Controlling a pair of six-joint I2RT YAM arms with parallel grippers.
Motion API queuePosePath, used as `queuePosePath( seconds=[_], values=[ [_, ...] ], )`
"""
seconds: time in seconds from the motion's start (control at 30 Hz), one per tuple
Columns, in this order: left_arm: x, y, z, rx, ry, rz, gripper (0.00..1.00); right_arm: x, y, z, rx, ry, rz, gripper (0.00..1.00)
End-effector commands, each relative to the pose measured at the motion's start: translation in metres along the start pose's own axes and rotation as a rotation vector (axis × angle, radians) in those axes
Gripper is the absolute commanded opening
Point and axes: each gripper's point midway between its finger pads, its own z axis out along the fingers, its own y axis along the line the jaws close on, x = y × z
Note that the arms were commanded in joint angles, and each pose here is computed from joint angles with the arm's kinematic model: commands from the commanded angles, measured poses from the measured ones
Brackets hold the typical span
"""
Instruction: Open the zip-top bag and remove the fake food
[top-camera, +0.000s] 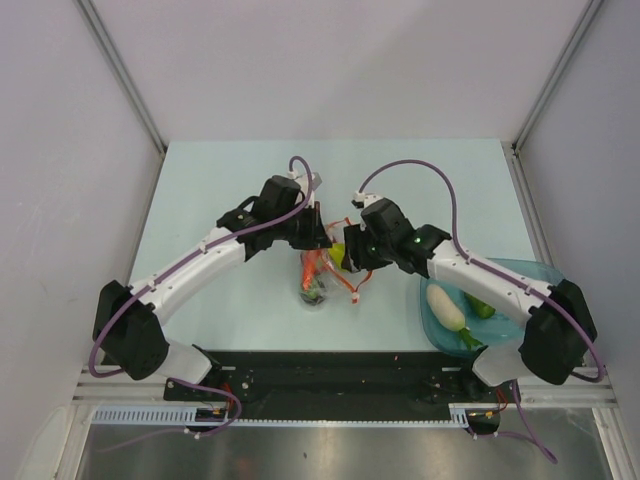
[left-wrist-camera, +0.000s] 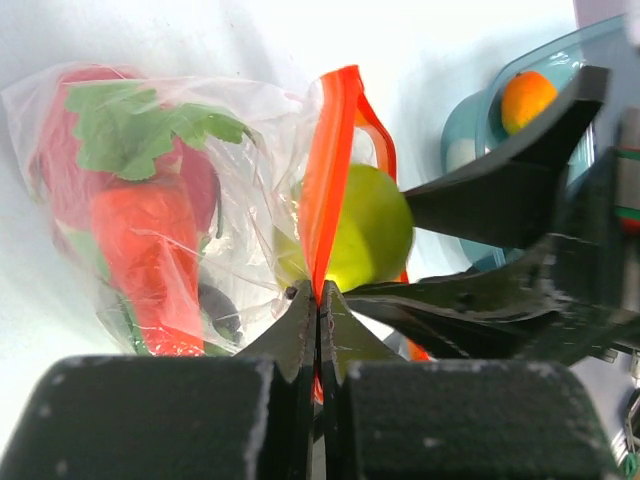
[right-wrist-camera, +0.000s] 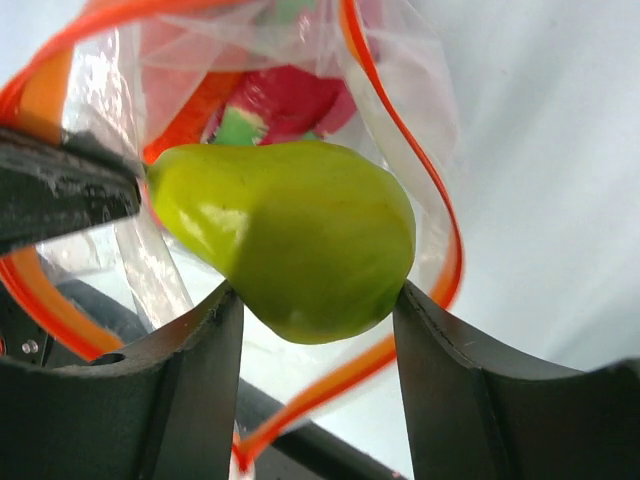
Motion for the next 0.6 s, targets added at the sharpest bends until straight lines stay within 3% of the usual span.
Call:
queuePosePath(
  seconds=[0.0,0.23,0.47,0.57],
  values=[
    [-0.011,-0.008,-0.006,0.018,-0.034,0.030,0.00,-0.018,-0.010,-0.037,0.068,-0.070,0.047,0.20],
    [-0.008,-0.004,-0.003,0.006,-0.021,0.026,0.00,-0.009,-0.028,-0.097,0.113,-0.137,0.135,0.18],
    [-0.005,-0.003,0.000,0.002,-0.009,0.020,0.00,0.022,-0.045,-0.113,0.133,-0.131,0.198,0.10],
    [-0.005,-0.002,0.001,-0.004,0.000,0.018,0.00,0.029,-0.067,-0.119,0.253,-0.119,0.250,0.06]
  ],
)
